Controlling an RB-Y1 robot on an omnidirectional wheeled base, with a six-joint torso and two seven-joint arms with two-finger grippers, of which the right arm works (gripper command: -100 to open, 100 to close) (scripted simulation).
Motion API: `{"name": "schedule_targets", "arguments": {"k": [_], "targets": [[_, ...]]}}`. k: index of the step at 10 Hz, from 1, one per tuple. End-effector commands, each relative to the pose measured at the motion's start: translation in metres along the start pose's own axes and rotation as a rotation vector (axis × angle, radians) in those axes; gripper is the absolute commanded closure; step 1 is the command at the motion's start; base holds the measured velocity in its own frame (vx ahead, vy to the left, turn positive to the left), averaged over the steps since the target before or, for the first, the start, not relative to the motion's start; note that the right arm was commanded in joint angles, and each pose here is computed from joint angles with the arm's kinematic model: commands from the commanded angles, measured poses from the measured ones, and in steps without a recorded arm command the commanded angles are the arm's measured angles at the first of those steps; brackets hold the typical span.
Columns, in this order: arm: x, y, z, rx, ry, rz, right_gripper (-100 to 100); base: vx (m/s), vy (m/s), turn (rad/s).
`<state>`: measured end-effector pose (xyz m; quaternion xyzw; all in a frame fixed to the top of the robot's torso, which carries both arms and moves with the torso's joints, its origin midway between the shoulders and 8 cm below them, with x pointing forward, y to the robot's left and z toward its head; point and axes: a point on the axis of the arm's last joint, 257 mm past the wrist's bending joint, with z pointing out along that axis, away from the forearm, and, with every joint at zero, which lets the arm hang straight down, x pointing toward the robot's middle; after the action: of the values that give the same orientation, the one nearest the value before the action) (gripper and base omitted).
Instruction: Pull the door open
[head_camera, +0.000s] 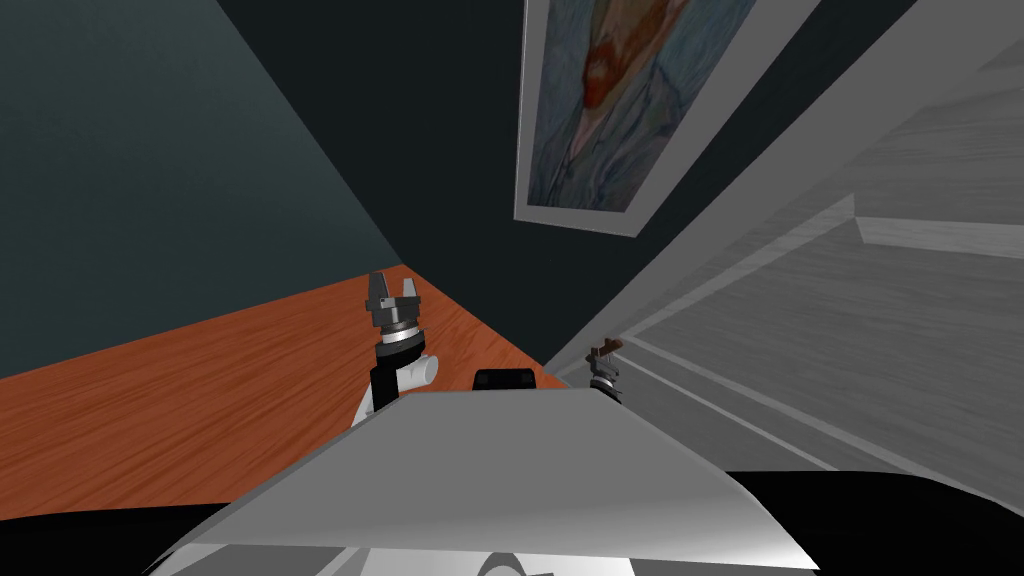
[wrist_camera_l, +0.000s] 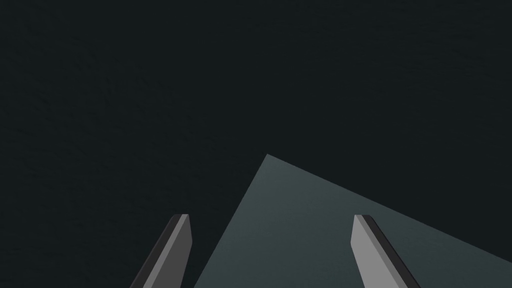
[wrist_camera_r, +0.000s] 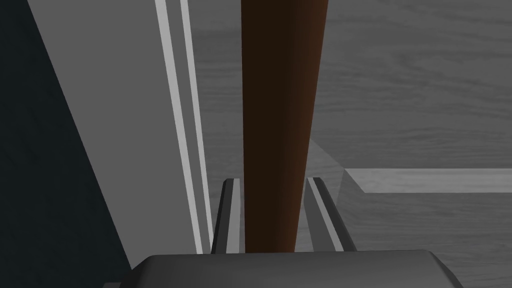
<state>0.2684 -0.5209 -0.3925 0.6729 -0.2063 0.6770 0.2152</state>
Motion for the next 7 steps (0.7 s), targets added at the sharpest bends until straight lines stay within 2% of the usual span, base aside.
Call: {"name": "schedule_targets", "arguments": {"k": [1,2,3,5,7], "targets": [[0.000,0.000,0.0002,0.000,-0.001,-0.001,100,0.000,0.000,0.000],[0.000,0.000,0.0002,0.000,-0.001,-0.001,100,0.000,0.000,0.000],[0.001,-0.007,-0.0016,0.029,0.000,0.002,100,-0.137,-0.004,0.053],[0.001,-0.013,-0.0033,0.054,-0.001,0.003,100,-0.217,0.012,0.067],[0.002,-0.025,-0.0071,0.102,-0.003,0.006,100,-0.218,0.035,0.064]]}}
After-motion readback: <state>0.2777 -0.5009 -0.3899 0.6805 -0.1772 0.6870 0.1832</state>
